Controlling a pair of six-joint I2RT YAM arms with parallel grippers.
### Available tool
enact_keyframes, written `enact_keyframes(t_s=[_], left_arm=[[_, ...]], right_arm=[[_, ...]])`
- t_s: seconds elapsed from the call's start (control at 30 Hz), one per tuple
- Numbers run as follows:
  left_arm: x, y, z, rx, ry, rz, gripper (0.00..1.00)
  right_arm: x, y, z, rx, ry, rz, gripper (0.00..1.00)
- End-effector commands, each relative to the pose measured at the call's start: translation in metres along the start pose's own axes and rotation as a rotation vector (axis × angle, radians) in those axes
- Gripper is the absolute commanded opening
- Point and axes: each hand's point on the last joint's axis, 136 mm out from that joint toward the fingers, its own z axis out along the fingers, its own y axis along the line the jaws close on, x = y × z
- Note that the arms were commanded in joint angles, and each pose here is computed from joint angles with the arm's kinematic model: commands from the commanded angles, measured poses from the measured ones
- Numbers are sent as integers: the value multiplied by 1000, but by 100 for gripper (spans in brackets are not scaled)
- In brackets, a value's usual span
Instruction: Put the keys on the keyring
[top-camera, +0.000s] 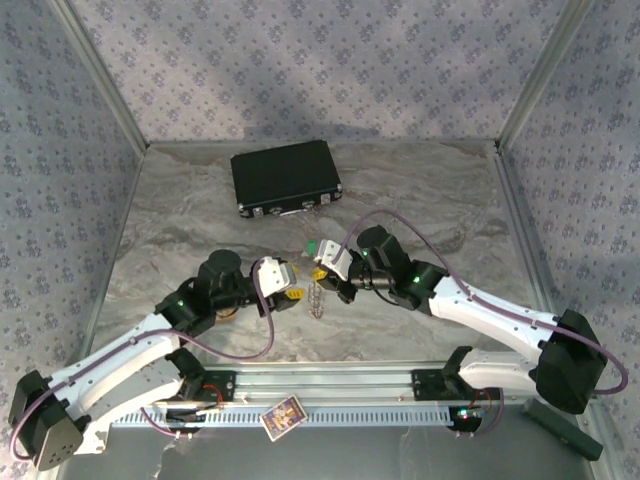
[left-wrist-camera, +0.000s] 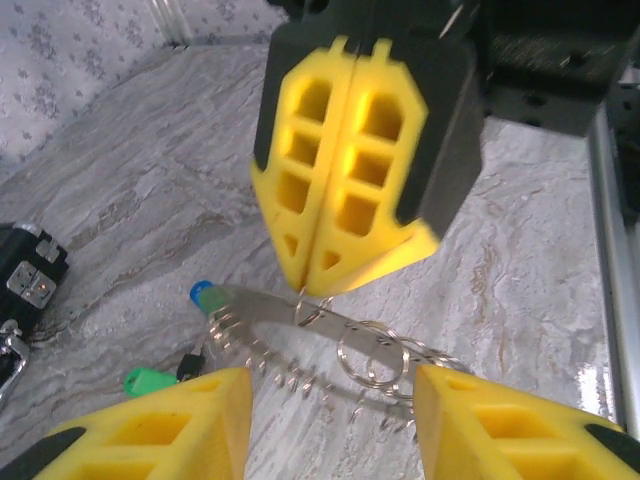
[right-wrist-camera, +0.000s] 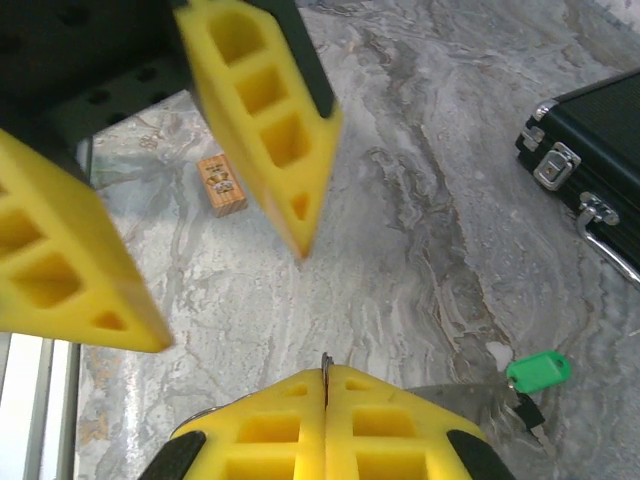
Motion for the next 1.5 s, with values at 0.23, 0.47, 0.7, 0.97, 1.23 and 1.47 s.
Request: enact_keyframes(t_s=[0.23, 0.47, 0.7, 0.97, 1.23, 1.47], left_arm=[[-3, -1, 15, 40, -47, 3, 42], [-1, -7, 18, 77, -41, 5, 36], [0, -12, 18, 105, -39, 0, 29], [3, -13, 22, 118, -26, -1, 16], [5, -15, 22, 120, -30, 11, 0], [4, -16, 22, 120, -57, 13, 0]], right_arm=[[-15, 13, -3, -90, -51, -28, 0], [-14, 18, 0, -115, -41, -31, 0], [-17, 21, 1, -129, -45, -35, 0], [-19, 29, 6, -164, -55, -27, 0], [-28, 6, -13, -71, -132, 20, 33], [-11, -1, -38, 35, -202, -35, 38]])
